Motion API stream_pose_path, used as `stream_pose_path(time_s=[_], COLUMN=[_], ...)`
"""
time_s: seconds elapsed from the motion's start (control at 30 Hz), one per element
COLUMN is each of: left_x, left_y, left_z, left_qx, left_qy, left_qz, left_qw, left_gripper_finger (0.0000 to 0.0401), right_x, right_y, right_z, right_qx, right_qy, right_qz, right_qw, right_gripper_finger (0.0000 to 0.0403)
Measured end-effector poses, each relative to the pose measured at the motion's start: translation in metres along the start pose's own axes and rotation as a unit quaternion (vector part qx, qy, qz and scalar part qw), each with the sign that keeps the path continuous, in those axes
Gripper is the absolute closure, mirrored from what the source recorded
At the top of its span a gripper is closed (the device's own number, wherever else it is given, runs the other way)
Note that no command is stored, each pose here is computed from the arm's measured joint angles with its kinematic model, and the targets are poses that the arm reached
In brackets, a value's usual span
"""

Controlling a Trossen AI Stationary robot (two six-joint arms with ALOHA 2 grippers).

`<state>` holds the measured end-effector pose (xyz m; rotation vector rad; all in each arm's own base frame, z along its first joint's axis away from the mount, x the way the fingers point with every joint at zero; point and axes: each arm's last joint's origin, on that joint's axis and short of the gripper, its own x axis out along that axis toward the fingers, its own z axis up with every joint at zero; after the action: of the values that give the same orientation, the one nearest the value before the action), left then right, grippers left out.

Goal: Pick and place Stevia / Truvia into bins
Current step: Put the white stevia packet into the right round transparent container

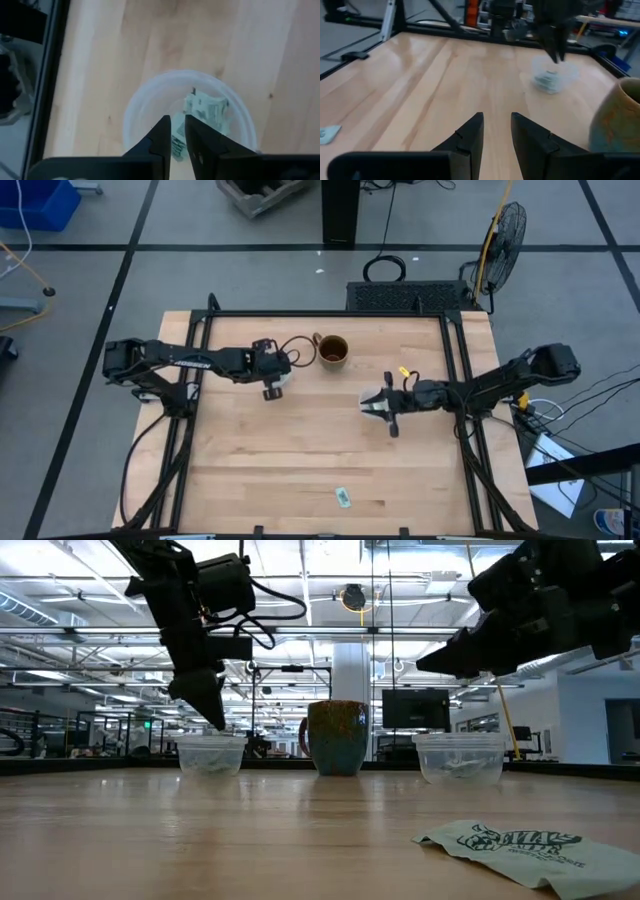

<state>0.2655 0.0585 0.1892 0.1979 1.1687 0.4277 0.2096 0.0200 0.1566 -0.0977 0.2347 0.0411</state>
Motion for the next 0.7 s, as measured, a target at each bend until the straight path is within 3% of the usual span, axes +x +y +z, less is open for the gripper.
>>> stream_pose_path(time_s=[0.2, 0.37, 0.53, 0.7], left_x=[0.000, -0.003, -0.018, -0.045], left_y=[0.001, 0.002, 0.000, -0.006], left_z=[0.001, 0.008, 0.024, 0.052], left_qx=[-0.003, -0.016, -0.013, -0.055], left_qy=[-0.003, -0.036, -0.081, -0.169], left_qz=[0.023, 0.051, 0.075, 0.045], left_qw=[1.000, 0.998, 0.994, 0.983], left_gripper_finger=[0.0335, 0.0334, 0.0334, 0.0334], right_x=[0.001, 0.007, 0.015, 0.030], right_y=[0.015, 0.032, 0.048, 0.069], right_z=[0.007, 0.028, 0.049, 0.061], right_qx=[-0.045, -0.088, -0.083, -0.069], right_qy=[-0.013, -0.033, 0.016, 0.050], right_qz=[0.035, 0.102, 0.137, 0.168], right_qw=[0.998, 0.990, 0.987, 0.982], right_gripper_finger=[0.0312, 0.0312, 0.0312, 0.0312])
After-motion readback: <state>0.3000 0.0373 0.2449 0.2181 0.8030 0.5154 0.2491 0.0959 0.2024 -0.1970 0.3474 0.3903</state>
